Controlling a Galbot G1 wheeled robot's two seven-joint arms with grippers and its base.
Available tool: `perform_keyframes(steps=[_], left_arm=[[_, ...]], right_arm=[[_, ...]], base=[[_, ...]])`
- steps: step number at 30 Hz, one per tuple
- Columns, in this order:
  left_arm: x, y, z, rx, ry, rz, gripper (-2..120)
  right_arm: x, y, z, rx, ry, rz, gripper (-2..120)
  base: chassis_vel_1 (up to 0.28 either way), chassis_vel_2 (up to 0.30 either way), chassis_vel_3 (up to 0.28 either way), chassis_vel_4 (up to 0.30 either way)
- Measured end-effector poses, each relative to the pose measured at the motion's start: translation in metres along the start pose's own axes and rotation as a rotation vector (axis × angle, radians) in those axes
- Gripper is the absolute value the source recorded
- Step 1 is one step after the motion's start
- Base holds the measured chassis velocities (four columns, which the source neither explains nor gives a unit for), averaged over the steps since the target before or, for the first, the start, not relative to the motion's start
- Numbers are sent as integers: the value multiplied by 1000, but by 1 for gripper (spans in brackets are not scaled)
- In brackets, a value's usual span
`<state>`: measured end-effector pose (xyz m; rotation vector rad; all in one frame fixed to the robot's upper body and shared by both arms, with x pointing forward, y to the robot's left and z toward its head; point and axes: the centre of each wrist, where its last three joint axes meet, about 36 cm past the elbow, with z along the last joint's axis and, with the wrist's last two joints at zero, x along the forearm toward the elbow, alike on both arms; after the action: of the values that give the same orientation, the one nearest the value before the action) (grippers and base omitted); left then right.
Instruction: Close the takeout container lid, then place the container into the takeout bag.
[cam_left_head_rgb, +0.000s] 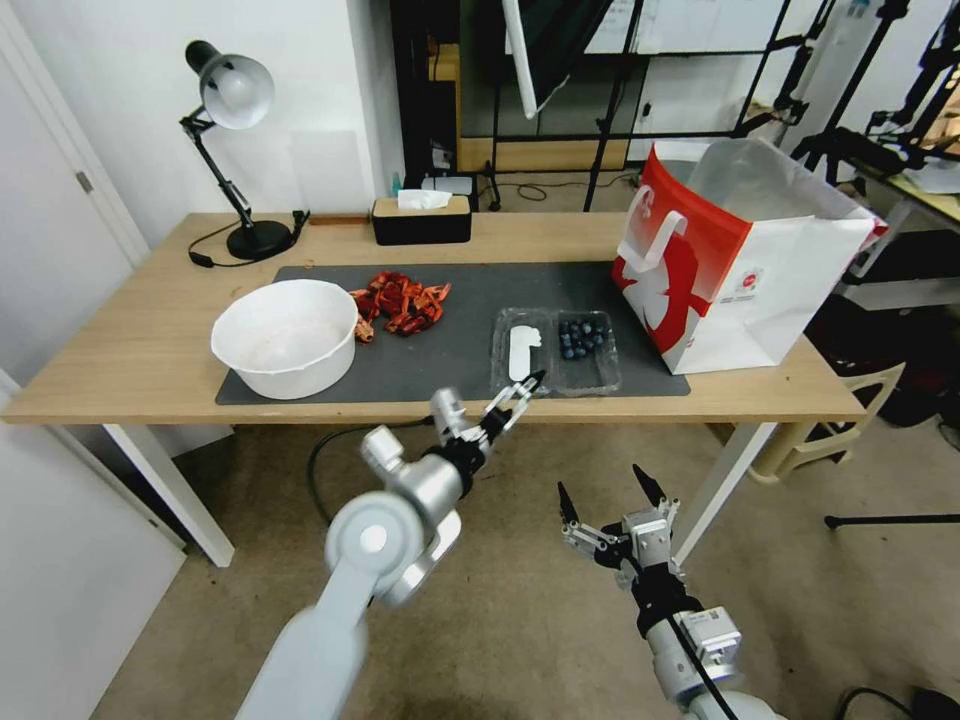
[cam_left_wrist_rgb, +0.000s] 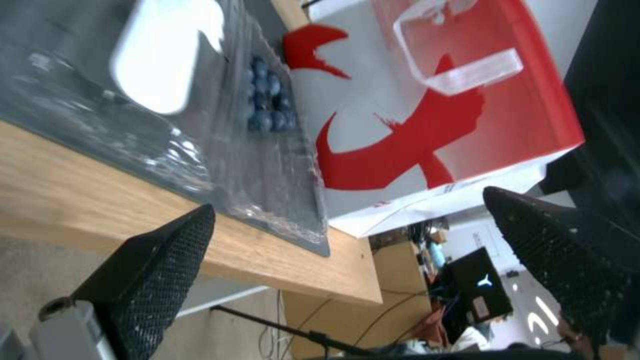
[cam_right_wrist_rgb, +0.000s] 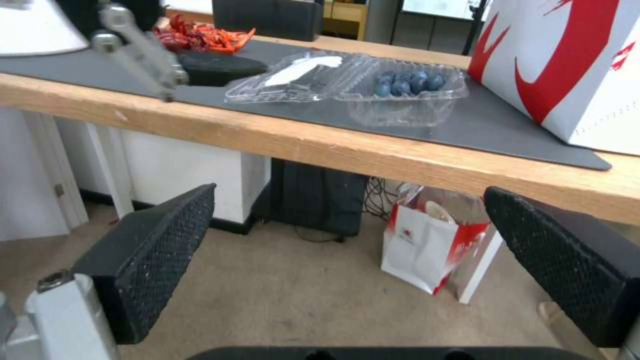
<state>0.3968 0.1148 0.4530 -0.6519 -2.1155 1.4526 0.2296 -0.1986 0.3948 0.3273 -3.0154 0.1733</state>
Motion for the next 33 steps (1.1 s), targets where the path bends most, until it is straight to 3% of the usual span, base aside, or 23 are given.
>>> perform_keyframes(steps=[5, 10, 33], left_arm=[[-26, -10, 0, 0, 27, -5, 100], [-45, -13, -1, -6, 57, -57, 100], [-57, 1, -5, 0, 56, -107, 100]], right_arm=[[0, -1, 0, 4, 3, 4, 100], [1, -3, 1, 8, 7, 11, 100], [1, -4, 1, 16, 9, 13, 100]], base=[[0, 0, 0, 0], [0, 0, 0, 0], [0, 0, 0, 0]])
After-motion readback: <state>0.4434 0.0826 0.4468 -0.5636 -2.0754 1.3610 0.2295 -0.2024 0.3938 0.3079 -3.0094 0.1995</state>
